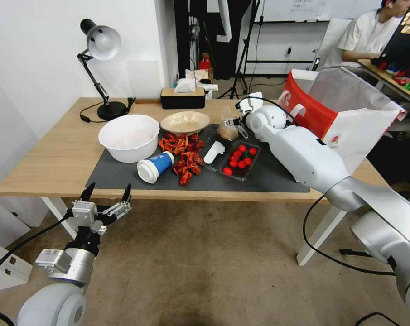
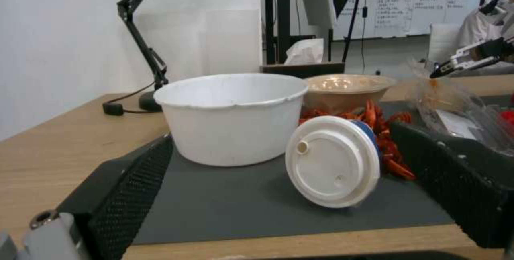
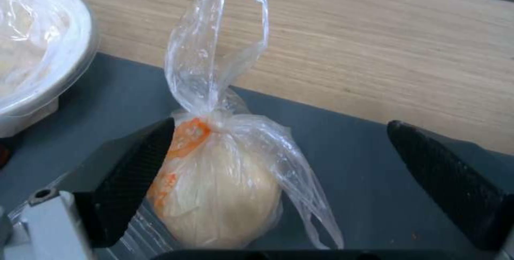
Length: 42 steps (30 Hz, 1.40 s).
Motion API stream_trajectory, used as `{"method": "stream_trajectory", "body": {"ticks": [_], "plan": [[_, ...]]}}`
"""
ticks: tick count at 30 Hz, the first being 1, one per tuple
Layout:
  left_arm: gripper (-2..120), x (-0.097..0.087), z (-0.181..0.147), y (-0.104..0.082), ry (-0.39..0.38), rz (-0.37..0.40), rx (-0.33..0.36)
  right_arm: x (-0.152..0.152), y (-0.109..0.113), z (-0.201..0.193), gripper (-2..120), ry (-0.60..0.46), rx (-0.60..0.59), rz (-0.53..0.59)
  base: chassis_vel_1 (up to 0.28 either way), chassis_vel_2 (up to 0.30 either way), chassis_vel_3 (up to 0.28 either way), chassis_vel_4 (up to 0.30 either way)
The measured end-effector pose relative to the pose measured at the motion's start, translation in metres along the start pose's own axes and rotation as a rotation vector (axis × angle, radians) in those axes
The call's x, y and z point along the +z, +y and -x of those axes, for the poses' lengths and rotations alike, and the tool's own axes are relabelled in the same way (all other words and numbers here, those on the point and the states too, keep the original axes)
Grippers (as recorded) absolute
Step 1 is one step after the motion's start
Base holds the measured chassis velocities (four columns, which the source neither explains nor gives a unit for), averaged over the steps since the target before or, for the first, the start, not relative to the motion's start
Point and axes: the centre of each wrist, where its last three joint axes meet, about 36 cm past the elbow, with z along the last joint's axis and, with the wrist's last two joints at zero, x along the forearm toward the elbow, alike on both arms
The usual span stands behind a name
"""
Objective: Pick up the trash from the table and place it into the takeout bag.
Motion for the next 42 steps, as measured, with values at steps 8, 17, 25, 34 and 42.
{"method": "stream_trajectory", "body": {"ticks": [8, 17, 25, 34, 42], "plan": [[100, 0.000, 0.001, 0.000, -0.001, 0.000, 0.000, -0.003, 0.001, 0.003, 100, 0.015, -0.008, -0.001, 0.000, 0.000, 0.000, 0.000], [100, 0.000, 0.001, 0.001, 0.000, 0.000, -0.001, -0.003, 0.003, 0.008, 100, 0.051, -0.036, -0.006, 0.000, 0.000, 0.000, 0.000], [100, 0.000, 0.001, 0.001, -0.002, 0.000, -0.002, -0.004, 0.006, 0.011, 100, 0.064, -0.038, -0.016, 0.000, 0.000, 0.000, 0.000], [100, 0.000, 0.002, 0.002, -0.005, 0.001, -0.002, -0.007, 0.008, 0.013, 100, 0.072, -0.046, -0.015, 0.000, 0.000, 0.000, 0.000], [100, -0.002, 0.002, 0.004, -0.010, -0.004, -0.003, -0.010, 0.011, 0.016, 100, 0.074, -0.051, -0.003, 0.000, 0.000, 0.000, 0.000]]}}
